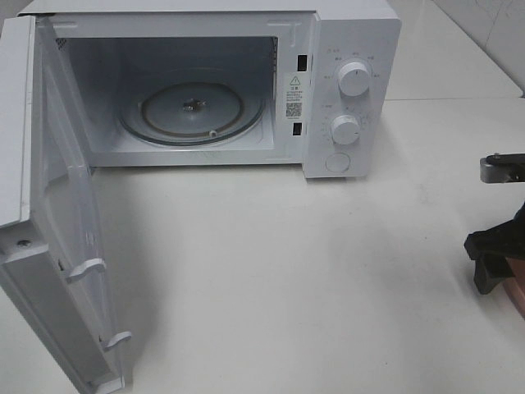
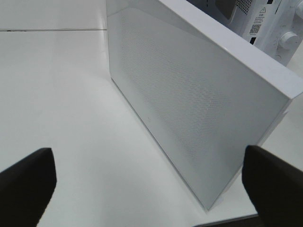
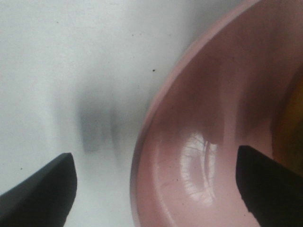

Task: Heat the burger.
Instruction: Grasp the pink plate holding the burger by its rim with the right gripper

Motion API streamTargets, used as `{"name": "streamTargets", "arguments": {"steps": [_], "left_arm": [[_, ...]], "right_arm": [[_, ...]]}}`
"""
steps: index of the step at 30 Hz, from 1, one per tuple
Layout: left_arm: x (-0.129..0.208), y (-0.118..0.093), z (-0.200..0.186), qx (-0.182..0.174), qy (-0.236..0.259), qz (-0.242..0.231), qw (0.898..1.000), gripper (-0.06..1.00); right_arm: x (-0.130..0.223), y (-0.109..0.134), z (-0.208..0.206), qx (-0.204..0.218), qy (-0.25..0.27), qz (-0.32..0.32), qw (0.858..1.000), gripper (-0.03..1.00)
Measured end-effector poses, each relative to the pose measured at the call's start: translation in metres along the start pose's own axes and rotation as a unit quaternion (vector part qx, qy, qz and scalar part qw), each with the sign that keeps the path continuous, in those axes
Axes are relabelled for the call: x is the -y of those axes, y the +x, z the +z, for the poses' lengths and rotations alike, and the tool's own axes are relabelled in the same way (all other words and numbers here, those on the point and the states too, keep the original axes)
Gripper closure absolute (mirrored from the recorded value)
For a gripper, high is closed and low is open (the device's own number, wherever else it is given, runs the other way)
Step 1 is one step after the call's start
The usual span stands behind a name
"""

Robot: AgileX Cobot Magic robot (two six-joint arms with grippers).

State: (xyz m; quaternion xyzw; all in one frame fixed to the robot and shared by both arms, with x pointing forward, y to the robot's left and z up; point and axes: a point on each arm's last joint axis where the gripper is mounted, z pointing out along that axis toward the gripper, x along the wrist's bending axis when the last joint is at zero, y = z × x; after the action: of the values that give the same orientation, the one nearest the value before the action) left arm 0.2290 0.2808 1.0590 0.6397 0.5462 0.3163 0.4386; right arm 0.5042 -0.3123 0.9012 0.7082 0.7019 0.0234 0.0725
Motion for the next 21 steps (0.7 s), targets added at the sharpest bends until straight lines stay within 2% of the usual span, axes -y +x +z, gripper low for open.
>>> {"name": "streamTargets", "arguments": {"steps": [8, 17, 21], "left_arm": [[0.000, 0.000, 0.000, 0.000, 0.000, 0.000, 1.000, -0.04], [0.000, 0.000, 0.000, 0.000, 0.000, 0.000, 1.000, -0.04], [0.000, 0.000, 0.000, 0.000, 0.000, 0.000, 1.000, -0.04]], "right_arm": [[0.000, 0.000, 0.010, -0.001, 0.014, -0.001, 1.000, 0.19], [0.002, 0.001, 0.018, -0.001, 0.029, -0.003, 1.000, 0.21], [0.002, 0.001, 0.018, -0.001, 0.029, -0.003, 1.000, 0.30]]}}
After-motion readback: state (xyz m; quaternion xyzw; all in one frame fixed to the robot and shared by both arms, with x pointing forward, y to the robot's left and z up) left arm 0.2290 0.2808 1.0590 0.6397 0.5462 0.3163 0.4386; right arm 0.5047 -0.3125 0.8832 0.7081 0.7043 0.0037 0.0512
